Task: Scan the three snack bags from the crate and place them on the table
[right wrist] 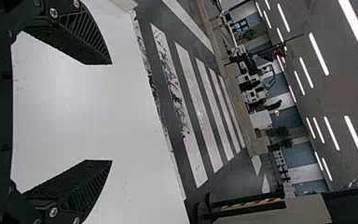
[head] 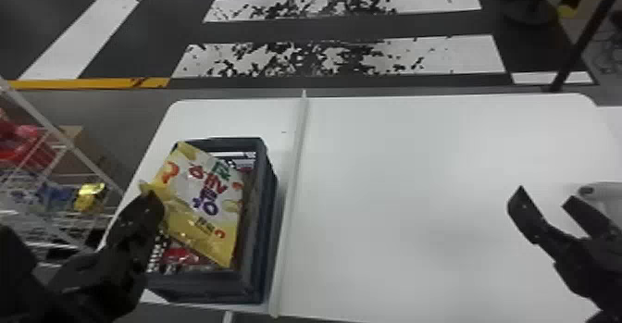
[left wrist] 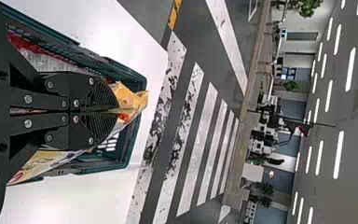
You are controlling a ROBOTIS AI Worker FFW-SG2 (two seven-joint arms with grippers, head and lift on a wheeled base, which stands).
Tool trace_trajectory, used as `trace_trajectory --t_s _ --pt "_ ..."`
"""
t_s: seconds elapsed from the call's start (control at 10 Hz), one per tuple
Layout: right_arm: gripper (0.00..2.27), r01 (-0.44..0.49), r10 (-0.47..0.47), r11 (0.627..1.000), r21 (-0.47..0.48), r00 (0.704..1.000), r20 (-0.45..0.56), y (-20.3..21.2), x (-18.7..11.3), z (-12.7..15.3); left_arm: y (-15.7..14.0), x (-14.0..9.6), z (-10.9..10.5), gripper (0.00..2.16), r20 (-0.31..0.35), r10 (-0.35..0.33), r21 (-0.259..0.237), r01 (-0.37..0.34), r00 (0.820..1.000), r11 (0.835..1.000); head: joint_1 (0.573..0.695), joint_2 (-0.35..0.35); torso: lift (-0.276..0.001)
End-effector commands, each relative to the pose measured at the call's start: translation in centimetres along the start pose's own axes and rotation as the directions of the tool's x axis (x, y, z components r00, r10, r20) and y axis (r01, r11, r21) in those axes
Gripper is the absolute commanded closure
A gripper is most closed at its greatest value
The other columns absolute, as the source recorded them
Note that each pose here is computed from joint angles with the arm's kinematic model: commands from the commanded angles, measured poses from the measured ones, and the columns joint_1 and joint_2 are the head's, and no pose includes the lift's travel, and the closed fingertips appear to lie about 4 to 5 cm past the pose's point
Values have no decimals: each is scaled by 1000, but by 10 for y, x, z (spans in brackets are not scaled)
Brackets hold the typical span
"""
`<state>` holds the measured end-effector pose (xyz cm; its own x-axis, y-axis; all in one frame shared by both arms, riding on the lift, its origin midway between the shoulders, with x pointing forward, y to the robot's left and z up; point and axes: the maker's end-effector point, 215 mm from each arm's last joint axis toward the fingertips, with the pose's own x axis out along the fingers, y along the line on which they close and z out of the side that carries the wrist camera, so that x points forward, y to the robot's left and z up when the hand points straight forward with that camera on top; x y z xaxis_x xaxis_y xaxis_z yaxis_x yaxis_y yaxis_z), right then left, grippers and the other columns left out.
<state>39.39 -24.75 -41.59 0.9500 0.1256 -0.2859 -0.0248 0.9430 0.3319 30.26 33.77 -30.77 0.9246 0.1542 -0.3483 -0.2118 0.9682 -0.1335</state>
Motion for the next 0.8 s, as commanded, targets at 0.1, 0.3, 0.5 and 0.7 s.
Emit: trace_trajectory --t_s 0.1,0.3,0.5,0.7 --pt "140 1 -1 1000 12 1000 1 -1 -2 1 -10 -6 33 1983 62 -9 33 7 998 999 695 150 -62" --pt "140 1 -1 1000 13 1000 11 -1 -2 6 -31 -15 56 1983 89 -53 46 49 995 998 695 137 -62" --pt "140 8 -9 1000 11 1000 23 -5 -3 13 -65 -24 73 1983 123 -156 37 152 980 988 695 98 -62" --pt "140 25 -25 1000 7 999 38 -14 -5 21 -113 -28 77 1983 145 -313 11 315 939 949 695 37 -62"
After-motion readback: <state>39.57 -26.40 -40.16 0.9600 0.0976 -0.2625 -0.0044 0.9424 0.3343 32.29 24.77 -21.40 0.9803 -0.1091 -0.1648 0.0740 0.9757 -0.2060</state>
